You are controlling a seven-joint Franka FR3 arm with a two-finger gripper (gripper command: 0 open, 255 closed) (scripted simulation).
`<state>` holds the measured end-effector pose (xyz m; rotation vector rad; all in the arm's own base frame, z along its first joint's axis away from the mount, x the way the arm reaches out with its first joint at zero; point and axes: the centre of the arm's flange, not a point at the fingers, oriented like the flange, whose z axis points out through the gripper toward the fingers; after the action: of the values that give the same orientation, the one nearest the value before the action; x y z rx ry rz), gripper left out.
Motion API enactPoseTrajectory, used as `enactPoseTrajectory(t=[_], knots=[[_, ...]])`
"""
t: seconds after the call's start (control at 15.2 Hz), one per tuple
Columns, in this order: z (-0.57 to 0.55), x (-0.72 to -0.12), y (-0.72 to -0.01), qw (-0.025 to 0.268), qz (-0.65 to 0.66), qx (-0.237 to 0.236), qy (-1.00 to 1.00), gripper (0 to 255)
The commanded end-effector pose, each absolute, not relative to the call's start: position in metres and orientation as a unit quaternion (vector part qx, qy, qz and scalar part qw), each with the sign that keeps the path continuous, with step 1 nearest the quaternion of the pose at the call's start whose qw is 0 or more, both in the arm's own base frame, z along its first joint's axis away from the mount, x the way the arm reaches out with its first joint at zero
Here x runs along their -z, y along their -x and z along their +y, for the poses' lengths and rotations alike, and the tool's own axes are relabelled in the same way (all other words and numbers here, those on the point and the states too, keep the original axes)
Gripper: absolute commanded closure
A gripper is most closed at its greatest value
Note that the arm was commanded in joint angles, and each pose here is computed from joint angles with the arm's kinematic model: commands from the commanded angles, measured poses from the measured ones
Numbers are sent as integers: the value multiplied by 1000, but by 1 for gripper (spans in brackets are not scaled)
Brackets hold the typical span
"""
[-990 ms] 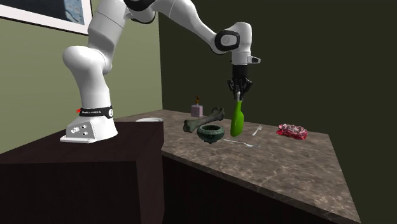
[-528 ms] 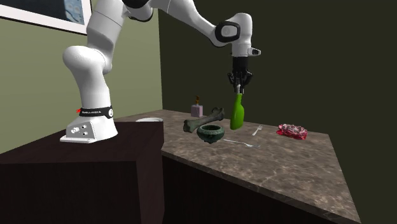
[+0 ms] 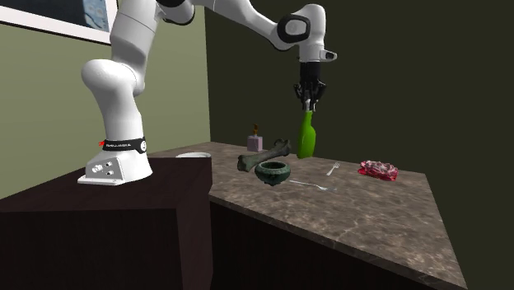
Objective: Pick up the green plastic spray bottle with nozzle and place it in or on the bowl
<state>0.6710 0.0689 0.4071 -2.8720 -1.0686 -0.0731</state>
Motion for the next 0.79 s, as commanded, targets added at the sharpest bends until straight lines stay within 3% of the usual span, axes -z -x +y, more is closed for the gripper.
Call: enactPoseTrajectory(t=[0.0,0.73], knots=[[82,-418,-660,38,-348,24,936,255],[180,-481,-573,38,-348,24,936,255]])
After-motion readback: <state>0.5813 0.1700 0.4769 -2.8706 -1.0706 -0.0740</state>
